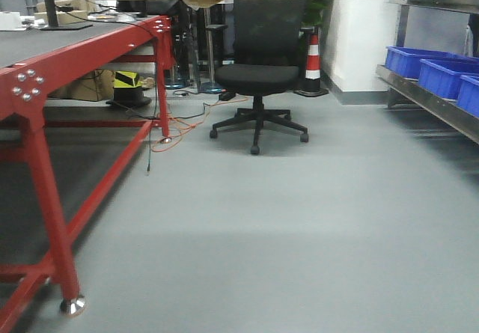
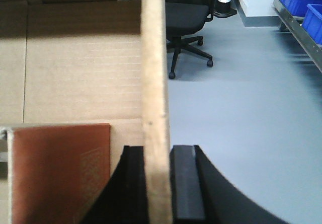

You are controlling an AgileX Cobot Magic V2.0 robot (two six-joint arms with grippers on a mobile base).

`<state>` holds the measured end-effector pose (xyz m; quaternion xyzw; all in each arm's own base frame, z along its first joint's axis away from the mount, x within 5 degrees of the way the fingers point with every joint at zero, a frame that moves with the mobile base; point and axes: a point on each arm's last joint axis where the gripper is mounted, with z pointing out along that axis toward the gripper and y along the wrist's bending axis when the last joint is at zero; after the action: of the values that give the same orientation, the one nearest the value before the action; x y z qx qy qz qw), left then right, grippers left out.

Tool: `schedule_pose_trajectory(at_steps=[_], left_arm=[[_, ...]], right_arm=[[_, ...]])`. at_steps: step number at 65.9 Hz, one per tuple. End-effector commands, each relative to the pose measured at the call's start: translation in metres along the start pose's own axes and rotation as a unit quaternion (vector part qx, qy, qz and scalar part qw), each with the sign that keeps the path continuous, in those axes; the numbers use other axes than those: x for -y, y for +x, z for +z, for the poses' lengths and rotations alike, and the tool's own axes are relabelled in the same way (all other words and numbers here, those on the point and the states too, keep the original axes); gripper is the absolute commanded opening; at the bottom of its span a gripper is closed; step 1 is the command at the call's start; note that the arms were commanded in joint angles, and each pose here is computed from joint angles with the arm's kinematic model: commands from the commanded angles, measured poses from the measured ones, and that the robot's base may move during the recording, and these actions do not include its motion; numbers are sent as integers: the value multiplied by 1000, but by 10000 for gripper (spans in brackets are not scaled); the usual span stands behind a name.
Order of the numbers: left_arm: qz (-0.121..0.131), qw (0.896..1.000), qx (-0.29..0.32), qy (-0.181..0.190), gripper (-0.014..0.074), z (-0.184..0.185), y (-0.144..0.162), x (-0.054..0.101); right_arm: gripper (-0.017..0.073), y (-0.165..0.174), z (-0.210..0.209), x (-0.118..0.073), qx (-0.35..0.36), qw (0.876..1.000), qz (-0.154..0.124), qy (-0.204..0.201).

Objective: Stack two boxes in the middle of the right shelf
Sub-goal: 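Carry the boxes in both grippers while driving toward the steel shelf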

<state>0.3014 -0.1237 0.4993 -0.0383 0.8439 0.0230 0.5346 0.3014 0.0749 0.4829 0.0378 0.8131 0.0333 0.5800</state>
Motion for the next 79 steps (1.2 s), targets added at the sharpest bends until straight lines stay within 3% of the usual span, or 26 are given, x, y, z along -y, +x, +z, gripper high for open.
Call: schedule_pose_trajectory(at_steps=[1, 79], left_arm=[[8, 999, 22, -24, -111, -7, -7, -9], [8, 999, 23, -25, -111, -7, -7, -9]], right_arm=[[-154, -12, -9, 4, 41, 999, -12, 2], [-154, -12, -9, 3, 45, 999, -12, 0]])
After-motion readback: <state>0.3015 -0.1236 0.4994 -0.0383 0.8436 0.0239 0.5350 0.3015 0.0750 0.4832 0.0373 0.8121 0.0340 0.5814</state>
